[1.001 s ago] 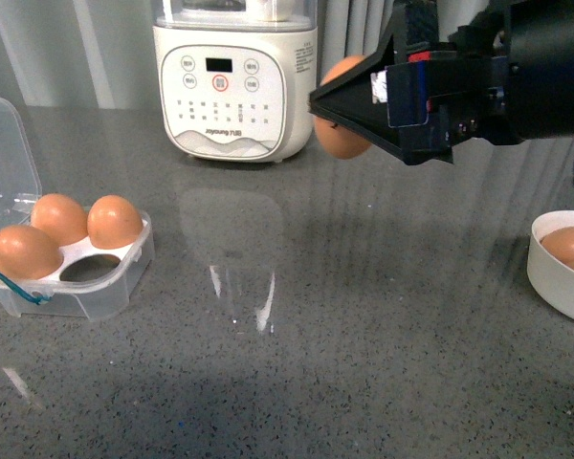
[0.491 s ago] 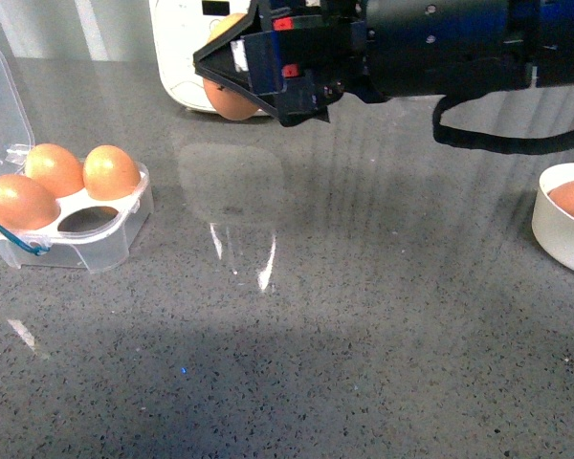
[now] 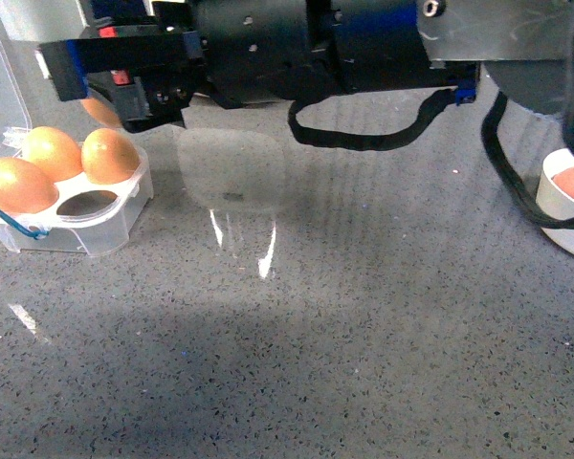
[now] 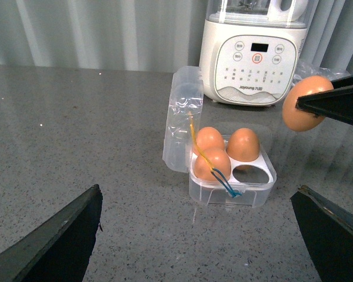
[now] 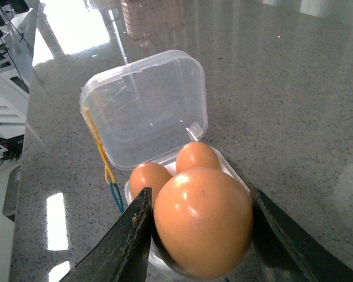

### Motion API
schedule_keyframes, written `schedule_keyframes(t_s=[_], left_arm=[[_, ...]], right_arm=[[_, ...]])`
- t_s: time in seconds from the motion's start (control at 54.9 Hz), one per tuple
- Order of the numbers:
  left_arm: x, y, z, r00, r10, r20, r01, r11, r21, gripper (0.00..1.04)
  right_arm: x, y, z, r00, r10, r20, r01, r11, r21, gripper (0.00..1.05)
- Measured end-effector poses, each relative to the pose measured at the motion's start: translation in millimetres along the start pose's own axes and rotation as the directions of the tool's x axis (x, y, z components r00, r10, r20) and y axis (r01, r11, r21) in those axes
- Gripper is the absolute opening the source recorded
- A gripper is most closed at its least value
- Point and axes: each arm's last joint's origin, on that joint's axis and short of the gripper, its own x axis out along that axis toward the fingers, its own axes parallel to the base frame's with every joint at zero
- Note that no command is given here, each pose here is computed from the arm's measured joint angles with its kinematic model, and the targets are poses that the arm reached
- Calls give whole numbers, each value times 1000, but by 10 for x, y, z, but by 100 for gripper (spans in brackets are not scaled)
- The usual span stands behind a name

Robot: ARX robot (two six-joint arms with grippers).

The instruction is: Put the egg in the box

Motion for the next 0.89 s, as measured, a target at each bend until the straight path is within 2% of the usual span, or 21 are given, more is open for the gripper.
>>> schedule_keyframes(t_s=[0.182, 0.364, 0.892], left_arm=[[0, 0, 0, 1000, 0, 0, 0, 1000, 0, 98], [0, 0, 0, 1000, 0, 0, 0, 1000, 0, 98], [0, 0, 0, 1000, 0, 0, 0, 1000, 0, 98]], right_arm=[[149, 96, -32, 999, 36, -32, -36, 999, 6, 41], [257, 78, -123, 997, 30, -70, -29, 999, 19, 41], [371, 136, -158, 991, 61, -120, -61, 998, 4, 41]])
